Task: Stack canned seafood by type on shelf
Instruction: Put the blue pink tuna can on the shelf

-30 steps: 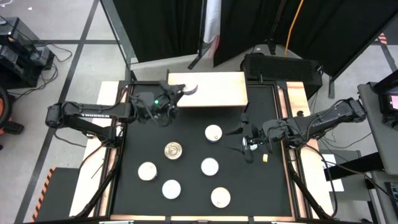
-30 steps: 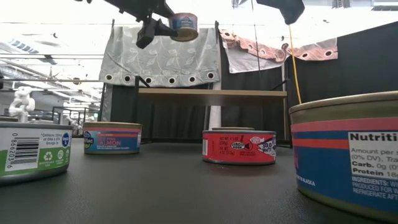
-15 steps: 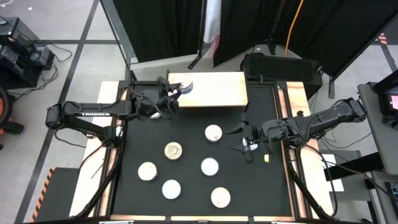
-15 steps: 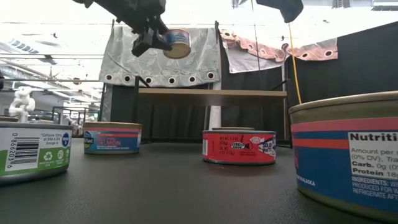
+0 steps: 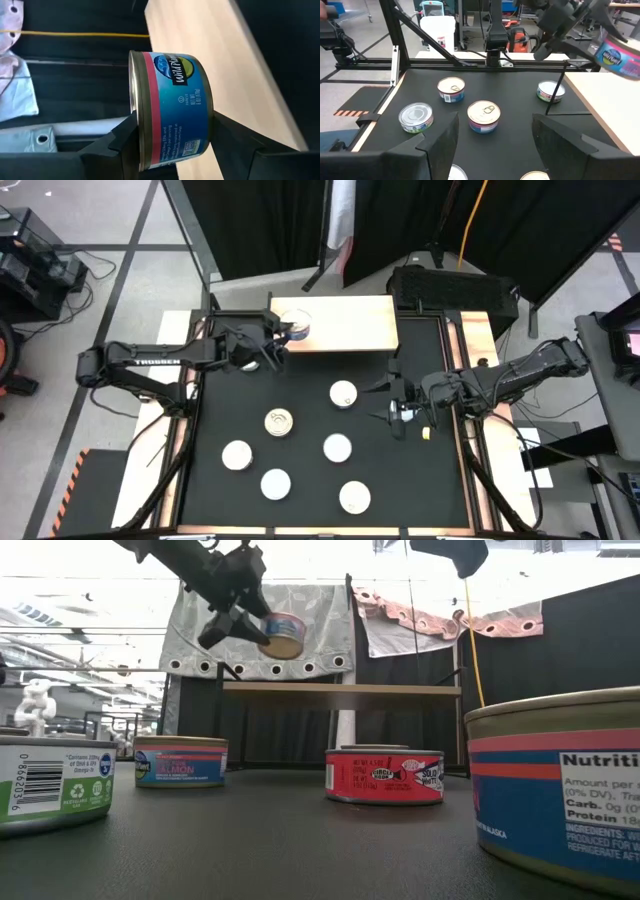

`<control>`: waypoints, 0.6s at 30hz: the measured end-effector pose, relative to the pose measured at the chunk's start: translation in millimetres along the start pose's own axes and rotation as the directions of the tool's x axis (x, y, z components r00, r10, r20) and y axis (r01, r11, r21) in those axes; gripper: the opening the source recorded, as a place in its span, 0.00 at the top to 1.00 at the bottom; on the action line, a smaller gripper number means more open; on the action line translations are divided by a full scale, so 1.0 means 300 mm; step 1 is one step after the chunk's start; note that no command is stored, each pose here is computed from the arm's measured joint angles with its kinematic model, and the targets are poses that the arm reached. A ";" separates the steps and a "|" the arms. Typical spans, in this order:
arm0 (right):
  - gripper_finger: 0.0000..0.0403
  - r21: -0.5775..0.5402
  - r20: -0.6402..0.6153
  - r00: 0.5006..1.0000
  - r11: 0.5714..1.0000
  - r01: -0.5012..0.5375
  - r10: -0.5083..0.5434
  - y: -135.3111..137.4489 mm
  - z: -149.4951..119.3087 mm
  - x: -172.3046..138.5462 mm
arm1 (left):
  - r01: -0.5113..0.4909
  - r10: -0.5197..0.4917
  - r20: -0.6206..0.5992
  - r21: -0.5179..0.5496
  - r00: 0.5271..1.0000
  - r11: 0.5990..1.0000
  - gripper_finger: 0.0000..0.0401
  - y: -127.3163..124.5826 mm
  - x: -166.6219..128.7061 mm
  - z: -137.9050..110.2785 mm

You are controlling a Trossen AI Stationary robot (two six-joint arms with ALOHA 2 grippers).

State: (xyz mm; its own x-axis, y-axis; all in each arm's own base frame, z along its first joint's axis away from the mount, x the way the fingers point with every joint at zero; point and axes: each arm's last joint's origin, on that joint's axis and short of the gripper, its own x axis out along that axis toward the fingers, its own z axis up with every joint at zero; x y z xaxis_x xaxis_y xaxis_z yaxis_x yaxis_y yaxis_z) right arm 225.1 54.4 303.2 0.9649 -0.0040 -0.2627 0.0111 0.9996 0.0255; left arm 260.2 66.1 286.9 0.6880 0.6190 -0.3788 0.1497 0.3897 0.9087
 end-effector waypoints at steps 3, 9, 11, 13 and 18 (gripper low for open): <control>0.40 -0.006 0.000 1.000 1.000 0.000 0.000 0.000 0.000 0.000 | 0.031 -0.031 -0.001 0.056 1.000 0.998 0.51 -0.019 0.019 0.007; 0.40 -0.008 -0.003 1.000 1.000 -0.002 0.002 0.000 -0.001 0.000 | 0.044 -0.037 -0.076 0.092 0.996 0.995 0.51 -0.040 0.045 0.005; 0.40 -0.009 -0.007 1.000 1.000 -0.003 0.003 0.000 -0.002 0.000 | 0.054 -0.045 -0.085 0.102 0.995 0.993 0.51 -0.047 0.051 0.006; 0.40 -0.010 -0.009 1.000 1.000 -0.003 0.003 0.000 -0.003 0.000 | 0.054 -0.043 -0.105 0.104 0.994 0.993 0.51 -0.049 0.052 0.003; 0.40 -0.014 -0.010 1.000 1.000 -0.003 0.003 0.000 -0.003 0.000 | 0.066 -0.047 -0.161 0.115 0.986 0.991 0.51 -0.056 0.051 -0.006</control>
State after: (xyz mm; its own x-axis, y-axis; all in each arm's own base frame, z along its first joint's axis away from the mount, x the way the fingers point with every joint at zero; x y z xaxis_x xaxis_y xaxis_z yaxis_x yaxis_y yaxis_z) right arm 224.9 54.5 302.3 0.9623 -0.0009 -0.2718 0.0044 0.9999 0.0125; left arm 266.8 70.2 265.6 0.5571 0.7016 -0.4442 0.2755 0.3484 0.8959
